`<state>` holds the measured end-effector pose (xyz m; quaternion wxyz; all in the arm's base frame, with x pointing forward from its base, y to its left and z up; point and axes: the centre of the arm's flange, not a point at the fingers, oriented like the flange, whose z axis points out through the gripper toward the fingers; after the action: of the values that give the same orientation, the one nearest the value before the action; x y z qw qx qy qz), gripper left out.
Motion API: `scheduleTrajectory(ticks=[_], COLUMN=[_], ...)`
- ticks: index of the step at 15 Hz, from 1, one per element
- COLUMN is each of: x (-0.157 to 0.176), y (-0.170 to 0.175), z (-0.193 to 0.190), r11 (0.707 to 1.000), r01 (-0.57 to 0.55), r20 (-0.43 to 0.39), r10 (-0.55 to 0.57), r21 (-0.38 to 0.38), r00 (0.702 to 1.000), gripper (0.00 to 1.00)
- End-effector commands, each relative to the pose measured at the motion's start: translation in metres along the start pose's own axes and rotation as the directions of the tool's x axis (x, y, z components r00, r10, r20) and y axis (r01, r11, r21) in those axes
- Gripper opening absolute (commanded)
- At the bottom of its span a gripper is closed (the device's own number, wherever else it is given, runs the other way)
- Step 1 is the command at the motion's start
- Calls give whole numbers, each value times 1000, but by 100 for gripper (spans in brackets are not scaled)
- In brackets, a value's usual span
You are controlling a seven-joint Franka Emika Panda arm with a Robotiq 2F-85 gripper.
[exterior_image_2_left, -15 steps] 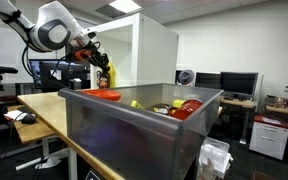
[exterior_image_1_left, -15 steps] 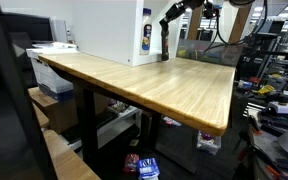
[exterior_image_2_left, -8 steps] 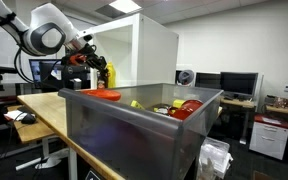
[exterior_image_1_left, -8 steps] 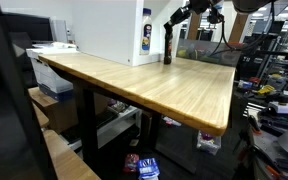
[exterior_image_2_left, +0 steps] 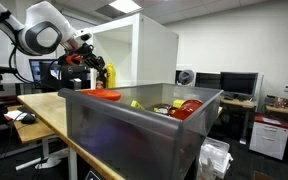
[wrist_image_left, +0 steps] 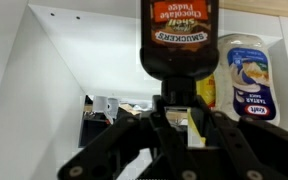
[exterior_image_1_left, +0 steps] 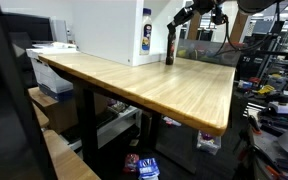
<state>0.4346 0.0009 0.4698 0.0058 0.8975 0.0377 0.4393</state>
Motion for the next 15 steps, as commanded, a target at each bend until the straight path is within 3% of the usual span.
scheduleTrajectory(ticks=[1,8,15], x=[-7,-6,21], y=[-3,-7,-16], z=[-12,-16,-36], r11=[1000,1000,1000], r01=[-24,-7,3], r20=[2,-2,24], r10=[24,7,-3], r21=[12,11,26], r00=[1000,1000,1000], gripper=[61,96,100])
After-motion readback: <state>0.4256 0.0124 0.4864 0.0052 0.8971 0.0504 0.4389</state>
